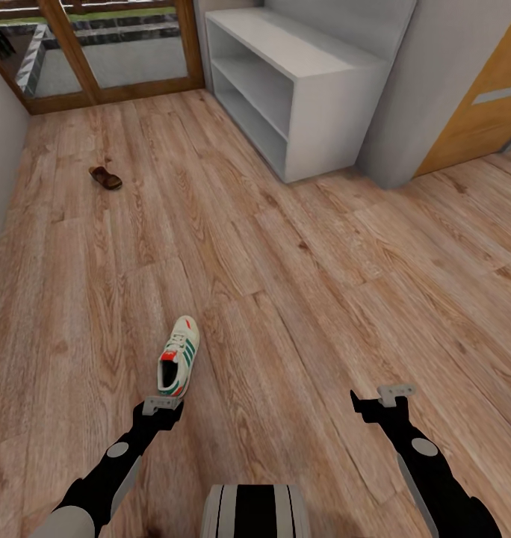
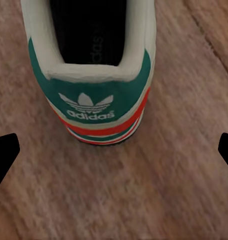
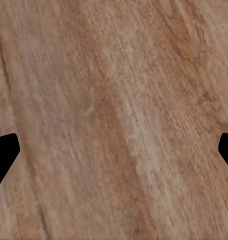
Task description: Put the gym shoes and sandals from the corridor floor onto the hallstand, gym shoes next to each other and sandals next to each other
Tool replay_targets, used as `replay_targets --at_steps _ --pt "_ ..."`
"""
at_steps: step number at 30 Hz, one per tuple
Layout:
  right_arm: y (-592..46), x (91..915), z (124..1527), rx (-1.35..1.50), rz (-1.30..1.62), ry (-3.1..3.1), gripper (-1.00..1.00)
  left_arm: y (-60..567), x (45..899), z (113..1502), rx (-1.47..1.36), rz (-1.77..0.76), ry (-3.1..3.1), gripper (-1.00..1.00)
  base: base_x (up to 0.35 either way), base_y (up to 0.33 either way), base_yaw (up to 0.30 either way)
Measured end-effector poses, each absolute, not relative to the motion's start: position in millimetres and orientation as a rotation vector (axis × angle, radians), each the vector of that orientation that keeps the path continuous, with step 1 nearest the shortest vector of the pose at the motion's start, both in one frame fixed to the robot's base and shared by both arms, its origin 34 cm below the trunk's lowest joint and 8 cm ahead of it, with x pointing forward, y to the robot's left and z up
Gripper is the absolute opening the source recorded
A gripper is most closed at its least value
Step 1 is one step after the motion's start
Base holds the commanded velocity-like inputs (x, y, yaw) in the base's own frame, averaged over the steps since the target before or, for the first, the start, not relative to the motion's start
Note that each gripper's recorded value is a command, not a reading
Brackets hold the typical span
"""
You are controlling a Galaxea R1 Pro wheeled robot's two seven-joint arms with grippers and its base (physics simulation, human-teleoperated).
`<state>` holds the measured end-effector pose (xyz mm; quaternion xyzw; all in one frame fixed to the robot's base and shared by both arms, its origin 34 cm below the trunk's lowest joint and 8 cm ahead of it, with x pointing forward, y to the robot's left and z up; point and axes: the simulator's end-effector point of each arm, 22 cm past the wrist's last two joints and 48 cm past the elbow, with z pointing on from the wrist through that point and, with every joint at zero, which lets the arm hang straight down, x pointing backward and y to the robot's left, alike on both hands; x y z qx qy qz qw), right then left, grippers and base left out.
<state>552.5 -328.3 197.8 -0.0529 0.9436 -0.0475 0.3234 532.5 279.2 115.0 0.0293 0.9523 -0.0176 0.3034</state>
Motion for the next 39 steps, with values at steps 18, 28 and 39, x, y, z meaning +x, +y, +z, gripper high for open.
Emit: replay_targets --at_steps 18,28,39 --pt "-328.2 552.9 198.1 -0.139 -0.125 2.475 1.0 278.1 532.6 115.0 0.076 -0.049 2.523 1.0 0.023 0.022 0.0" --pt "-328.2 552.9 198.1 -0.139 -0.124 2.475 1.0 279.0 532.7 115.1 0.077 -0.047 2.523 1.0 0.068 0.158 0.0" --pt "-328.1 552.9 198.0 -0.139 -0.124 2.475 1.0 278.2 533.2 115.3 0.077 -0.048 2.521 1.0 0.008 0.02 0.0"
